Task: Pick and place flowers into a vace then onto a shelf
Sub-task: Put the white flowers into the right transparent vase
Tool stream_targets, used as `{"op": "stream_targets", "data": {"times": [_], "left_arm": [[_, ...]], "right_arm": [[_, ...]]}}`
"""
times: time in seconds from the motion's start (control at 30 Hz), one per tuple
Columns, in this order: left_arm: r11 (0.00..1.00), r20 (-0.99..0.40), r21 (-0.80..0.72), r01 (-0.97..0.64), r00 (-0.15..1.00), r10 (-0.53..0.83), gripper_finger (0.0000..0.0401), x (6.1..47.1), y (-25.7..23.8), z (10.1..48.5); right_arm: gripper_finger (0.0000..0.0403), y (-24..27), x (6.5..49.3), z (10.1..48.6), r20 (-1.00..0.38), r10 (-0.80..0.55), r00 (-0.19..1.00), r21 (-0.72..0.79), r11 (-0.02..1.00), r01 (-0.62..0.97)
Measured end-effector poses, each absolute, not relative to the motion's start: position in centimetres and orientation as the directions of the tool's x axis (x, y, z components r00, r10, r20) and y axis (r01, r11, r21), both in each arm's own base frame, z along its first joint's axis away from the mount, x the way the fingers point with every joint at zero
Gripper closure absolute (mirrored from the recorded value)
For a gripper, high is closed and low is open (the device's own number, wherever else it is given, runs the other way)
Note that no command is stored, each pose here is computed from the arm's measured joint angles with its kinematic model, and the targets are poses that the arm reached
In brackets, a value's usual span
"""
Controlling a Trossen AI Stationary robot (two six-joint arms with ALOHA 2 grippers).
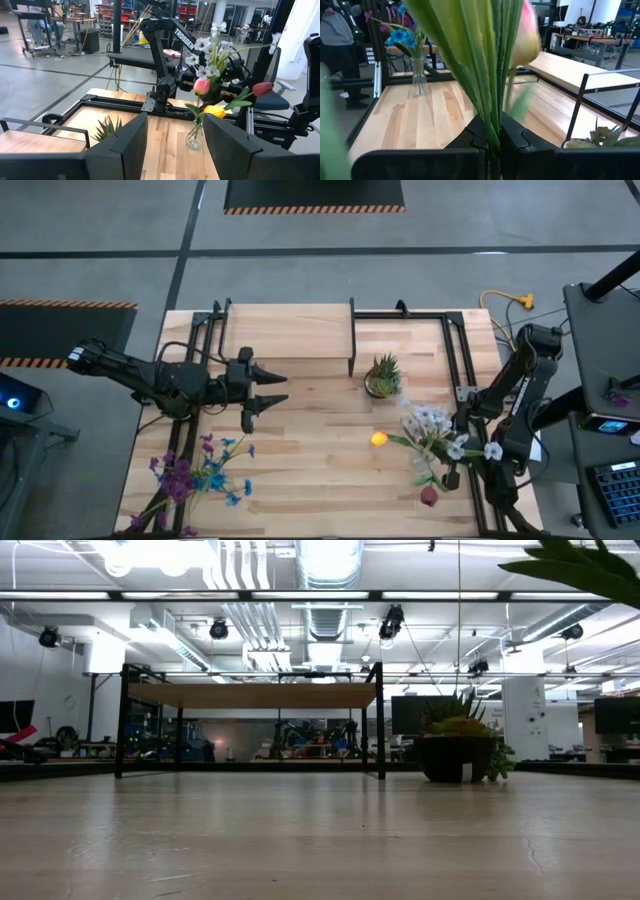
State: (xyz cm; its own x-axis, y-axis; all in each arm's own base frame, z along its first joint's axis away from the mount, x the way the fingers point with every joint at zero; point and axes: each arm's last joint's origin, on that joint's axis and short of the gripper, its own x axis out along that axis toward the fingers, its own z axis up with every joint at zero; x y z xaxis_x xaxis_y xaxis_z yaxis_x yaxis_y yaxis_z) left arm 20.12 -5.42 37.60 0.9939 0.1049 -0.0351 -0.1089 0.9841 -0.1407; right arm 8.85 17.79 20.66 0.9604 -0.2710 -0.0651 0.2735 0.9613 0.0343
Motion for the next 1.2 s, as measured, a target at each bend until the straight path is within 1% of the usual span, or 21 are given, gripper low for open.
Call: {"op": "stream_targets", "data": {"times": [0.23, 0.43, 0.7, 1.0, 1.1, 1.2], "left_arm": [[0.984, -0.035, -0.143, -0.109, 0.994, 0.105, 0.0224, 20.1, -5.4, 37.6], [0.984, -0.036, -0.143, -0.109, 0.994, 0.105, 0.0224, 20.1, -5.4, 37.6], [0.982, -0.036, -0.156, -0.109, 0.994, 0.105, 0.0224, 20.1, -5.4, 37.6], [0.981, -0.036, -0.161, -0.109, 0.994, 0.105, 0.0224, 20.1, -5.4, 37.6], [0.981, -0.036, -0.161, -0.109, 0.994, 0.105, 0.0224, 20.1, -5.4, 37.6], [0.981, -0.036, -0.161, -0.109, 0.994, 0.105, 0.0224, 20.1, -5.4, 37.6]], "right_arm": [[0.0394, 16.9, 8.5, 18.5, -0.078, -0.268, 0.96, 0.057, 0.96, 0.272], [0.0394, 15.9, 7.8, 16.7, -0.082, -0.251, 0.964, 0.119, 0.958, 0.26], [0.0394, 16.0, 7.2, 16.3, -0.106, -0.211, 0.972, 0.134, 0.965, 0.225], [0.0393, 15.9, 7.0, 15.9, -0.171, -0.179, 0.969, 0.124, 0.972, 0.201], [0.0381, 16.0, 7.1, 15.9, -0.18, -0.174, 0.968, 0.123, 0.972, 0.198], [0.0353, 16.0, 7.1, 15.9, -0.194, -0.167, 0.967, 0.125, 0.973, 0.193]]}}
